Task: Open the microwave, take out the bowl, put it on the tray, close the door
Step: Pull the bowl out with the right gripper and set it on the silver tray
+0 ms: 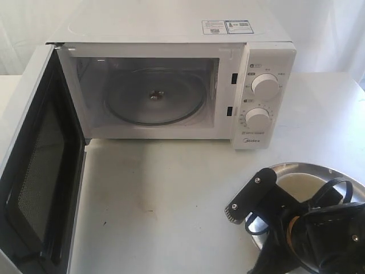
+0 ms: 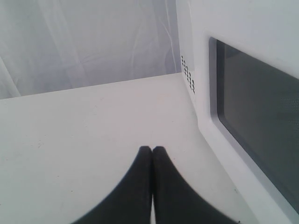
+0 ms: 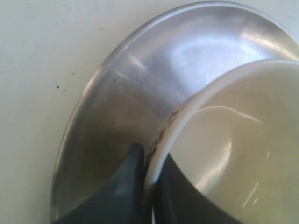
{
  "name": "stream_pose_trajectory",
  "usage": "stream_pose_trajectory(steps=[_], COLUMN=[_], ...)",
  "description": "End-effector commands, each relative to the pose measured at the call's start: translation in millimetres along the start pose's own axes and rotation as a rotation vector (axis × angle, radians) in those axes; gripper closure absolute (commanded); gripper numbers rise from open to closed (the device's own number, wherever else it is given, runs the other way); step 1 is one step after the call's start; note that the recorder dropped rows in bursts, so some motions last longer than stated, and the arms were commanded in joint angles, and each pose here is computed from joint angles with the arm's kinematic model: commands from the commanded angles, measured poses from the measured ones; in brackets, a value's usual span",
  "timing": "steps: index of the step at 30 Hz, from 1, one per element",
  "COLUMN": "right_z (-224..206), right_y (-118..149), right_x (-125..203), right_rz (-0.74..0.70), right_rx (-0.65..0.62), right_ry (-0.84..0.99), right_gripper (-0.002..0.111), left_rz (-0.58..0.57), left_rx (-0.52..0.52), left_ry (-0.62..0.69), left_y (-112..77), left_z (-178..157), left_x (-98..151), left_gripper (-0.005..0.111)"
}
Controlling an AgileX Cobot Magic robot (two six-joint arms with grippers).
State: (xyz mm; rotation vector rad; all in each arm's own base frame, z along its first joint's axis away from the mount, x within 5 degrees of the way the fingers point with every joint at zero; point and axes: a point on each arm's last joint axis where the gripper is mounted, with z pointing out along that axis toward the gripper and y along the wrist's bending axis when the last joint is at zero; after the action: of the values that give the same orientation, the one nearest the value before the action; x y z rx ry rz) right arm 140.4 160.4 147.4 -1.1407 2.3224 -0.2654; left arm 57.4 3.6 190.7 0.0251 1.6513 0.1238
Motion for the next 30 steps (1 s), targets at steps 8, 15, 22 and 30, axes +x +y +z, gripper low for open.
stream_pose_trajectory(steps=[8, 15, 22, 30], right_z=[-1.7, -1.7, -24.2, -77.5], right_y=[-2.9, -2.8, 12.7, -14.2], right_x=[1.3, 1.1, -26.0, -32.0], right_rz=[0.055, 0.105, 0.058, 0.124], right_rx=[0.032, 0.031, -0.238, -0.218], right_ry=[0.001, -0.002, -0.333, -0.605], right_gripper=[0.086, 0.071, 0.071, 0.079], left_rz=[-0.007, -0.007, -0.007, -0.007], left_rx=[0.004, 0.004, 0.004, 0.004], left_ry=[-0.009, -0.009, -0.009, -0.009], left_y=[-0.2, -0.2, -0.2, -0.2], left_z=[-0.3, -0.3, -0.3, -0.3], left_x=[-1.4, -1.4, -1.4, -1.4], left_gripper=[0.107, 0.107, 0.107, 0.107])
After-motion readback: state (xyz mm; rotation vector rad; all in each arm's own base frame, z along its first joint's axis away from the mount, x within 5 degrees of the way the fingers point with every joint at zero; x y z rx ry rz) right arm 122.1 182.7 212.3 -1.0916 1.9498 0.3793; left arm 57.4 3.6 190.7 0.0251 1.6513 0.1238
